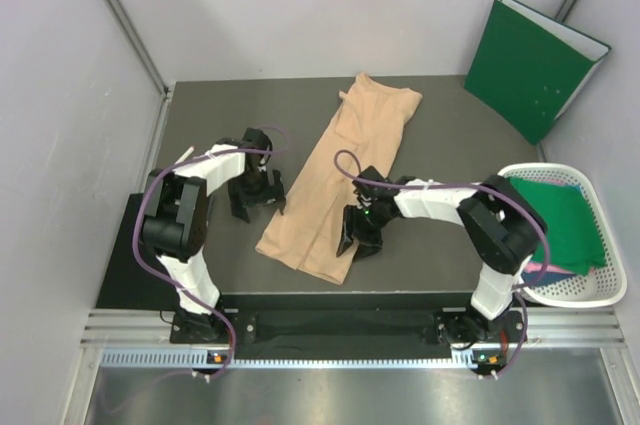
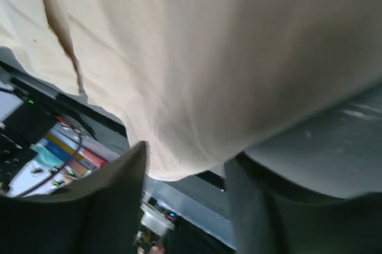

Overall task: Fold and stack the t-shirts
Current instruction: Rotate the tshirt 85 degrees

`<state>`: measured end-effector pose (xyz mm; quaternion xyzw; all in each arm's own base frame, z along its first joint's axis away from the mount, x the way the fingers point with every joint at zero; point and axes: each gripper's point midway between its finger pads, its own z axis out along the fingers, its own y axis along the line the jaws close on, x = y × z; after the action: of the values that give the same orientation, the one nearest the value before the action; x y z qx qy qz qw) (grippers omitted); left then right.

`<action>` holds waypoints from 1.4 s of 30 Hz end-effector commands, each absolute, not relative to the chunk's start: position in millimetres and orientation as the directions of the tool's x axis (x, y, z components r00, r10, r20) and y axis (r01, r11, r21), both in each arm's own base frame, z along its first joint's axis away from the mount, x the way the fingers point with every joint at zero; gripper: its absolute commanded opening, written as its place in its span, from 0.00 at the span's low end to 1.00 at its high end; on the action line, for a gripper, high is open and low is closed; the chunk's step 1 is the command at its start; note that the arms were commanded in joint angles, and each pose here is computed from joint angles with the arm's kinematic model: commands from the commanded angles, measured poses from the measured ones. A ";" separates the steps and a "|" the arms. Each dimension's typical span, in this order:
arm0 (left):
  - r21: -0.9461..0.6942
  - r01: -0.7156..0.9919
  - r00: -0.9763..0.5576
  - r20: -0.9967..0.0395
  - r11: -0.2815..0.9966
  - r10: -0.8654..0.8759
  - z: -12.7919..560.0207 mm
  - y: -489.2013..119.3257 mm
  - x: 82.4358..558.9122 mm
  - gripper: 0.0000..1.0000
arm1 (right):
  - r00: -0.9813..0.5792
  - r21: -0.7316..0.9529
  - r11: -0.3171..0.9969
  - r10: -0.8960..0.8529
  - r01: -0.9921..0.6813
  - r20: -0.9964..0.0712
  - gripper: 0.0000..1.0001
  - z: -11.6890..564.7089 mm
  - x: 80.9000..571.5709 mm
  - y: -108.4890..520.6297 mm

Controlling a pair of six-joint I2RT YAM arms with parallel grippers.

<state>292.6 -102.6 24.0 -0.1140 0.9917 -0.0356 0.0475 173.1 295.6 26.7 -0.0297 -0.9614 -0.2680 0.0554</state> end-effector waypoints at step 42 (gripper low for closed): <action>-0.415 -0.242 -0.970 0.074 0.877 -0.233 43.0 -146.6 215.7 0.92 | -0.974 0.259 0.940 0.227 0.222 0.012 0.65 44.9 155.7 145.1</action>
<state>228.2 -124.2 31.5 -0.1300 0.9794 -0.1539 -0.0124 158.8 151.2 35.2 -0.1082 -0.9864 -0.1233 0.0033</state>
